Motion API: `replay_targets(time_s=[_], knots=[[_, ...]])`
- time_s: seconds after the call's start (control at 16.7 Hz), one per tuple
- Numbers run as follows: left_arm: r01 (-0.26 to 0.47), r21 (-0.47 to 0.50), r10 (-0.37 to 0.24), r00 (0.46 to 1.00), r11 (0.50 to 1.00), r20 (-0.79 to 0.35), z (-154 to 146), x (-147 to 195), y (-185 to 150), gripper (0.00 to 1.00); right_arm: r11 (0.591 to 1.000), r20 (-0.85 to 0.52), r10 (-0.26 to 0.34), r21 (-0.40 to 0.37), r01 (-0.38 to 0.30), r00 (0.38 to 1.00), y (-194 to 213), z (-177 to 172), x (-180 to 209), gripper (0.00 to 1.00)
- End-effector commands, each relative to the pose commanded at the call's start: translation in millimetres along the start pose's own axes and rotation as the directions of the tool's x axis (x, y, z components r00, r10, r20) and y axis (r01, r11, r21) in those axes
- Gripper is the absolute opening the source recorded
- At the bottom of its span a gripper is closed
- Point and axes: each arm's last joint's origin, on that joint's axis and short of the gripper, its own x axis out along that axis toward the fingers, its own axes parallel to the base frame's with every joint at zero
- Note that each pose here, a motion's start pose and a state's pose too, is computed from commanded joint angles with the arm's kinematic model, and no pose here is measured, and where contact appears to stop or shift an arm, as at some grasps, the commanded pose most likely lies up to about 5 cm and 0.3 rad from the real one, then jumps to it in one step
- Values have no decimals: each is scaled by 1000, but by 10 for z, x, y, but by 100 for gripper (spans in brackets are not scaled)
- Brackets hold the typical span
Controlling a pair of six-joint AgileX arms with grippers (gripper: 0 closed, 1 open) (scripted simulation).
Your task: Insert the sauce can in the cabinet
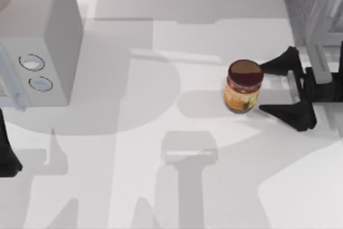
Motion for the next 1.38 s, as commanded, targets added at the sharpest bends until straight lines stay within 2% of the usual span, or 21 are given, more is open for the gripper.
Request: replay_targets(time_s=[0.3, 0.84, 1.2, 1.38], knots=[[0, 0, 0, 1000, 1000, 0, 0, 0, 0, 100, 1000, -14, 4, -1, -4, 1000, -47, -59, 93, 100], [0, 0, 0, 1000, 1000, 0, 0, 0, 0, 100, 1000, -8, 2, -3, -2, 1000, 65, 49, 606, 100], [0, 0, 0, 1000, 1000, 0, 0, 0, 0, 100, 1000, -5, 2, -1, -2, 1000, 81, 62, 648, 100], [0, 0, 0, 1000, 1000, 0, 0, 0, 0, 100, 1000, -5, 2, -1, -2, 1000, 81, 62, 648, 77]])
